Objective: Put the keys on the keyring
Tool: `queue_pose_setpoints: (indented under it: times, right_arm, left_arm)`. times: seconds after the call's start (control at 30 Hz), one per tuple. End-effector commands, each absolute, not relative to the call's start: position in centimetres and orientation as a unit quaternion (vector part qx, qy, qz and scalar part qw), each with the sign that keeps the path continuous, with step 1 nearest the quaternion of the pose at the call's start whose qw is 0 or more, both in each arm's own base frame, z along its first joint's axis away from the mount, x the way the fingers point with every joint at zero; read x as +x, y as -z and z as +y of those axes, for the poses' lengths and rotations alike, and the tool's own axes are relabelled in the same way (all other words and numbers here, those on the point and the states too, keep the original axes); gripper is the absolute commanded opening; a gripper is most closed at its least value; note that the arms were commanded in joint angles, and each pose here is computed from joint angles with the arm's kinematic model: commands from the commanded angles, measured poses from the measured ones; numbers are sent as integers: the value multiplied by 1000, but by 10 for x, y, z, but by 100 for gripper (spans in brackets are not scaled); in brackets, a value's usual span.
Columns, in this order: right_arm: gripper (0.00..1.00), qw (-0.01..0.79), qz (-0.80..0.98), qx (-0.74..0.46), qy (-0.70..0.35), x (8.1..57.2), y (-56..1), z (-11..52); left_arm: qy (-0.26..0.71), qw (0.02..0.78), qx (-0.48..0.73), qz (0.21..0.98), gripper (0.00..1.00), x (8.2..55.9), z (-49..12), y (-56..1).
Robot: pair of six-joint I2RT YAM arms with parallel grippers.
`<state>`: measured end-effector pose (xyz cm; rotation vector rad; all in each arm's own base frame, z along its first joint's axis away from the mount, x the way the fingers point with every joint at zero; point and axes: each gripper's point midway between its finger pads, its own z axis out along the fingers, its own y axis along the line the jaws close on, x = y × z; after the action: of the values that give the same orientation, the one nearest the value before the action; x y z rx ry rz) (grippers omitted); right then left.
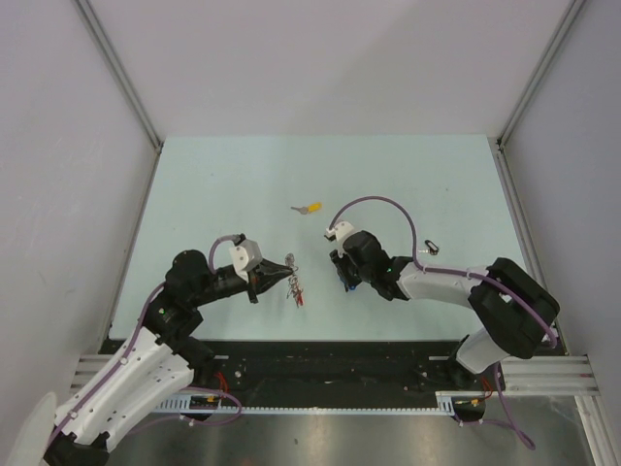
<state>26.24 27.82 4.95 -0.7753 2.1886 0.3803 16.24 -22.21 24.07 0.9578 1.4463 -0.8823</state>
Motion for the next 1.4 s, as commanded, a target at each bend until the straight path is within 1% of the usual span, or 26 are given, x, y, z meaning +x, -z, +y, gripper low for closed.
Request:
queue_pose_setpoints:
  times: [0.0,0.33,0.5,0.6,0.83,1.0,1.37]
  right_arm:
    - [27,395,851,-309,-153,270,-47,285]
    - [22,387,855,-313,-145,272,-32,285]
    - [22,384,858,-314,-136,270,-30,280]
    - [24,388,857,-312,-136,271,-33,279]
    - [25,399,852,-310,-140,270,-46,280]
    - [24,405,849,-308,-142,270,-53,280]
    - [20,391,856,-311,-132,268,-39,277]
  left_arm:
    - [373,583,416,590,1,163,-222,-257]
    - [376,581,416,590,0,163,-222,-256]
    - [378,580,417,589,0,162,-223,-257]
    - [379,578,417,590,1,162,-224,-256]
    - [382,576,418,590,0,162,-224,-256]
    - [384,574,418,590,0,162,-225,-255]
    - [385,575,418,588,0,161,-225,-256]
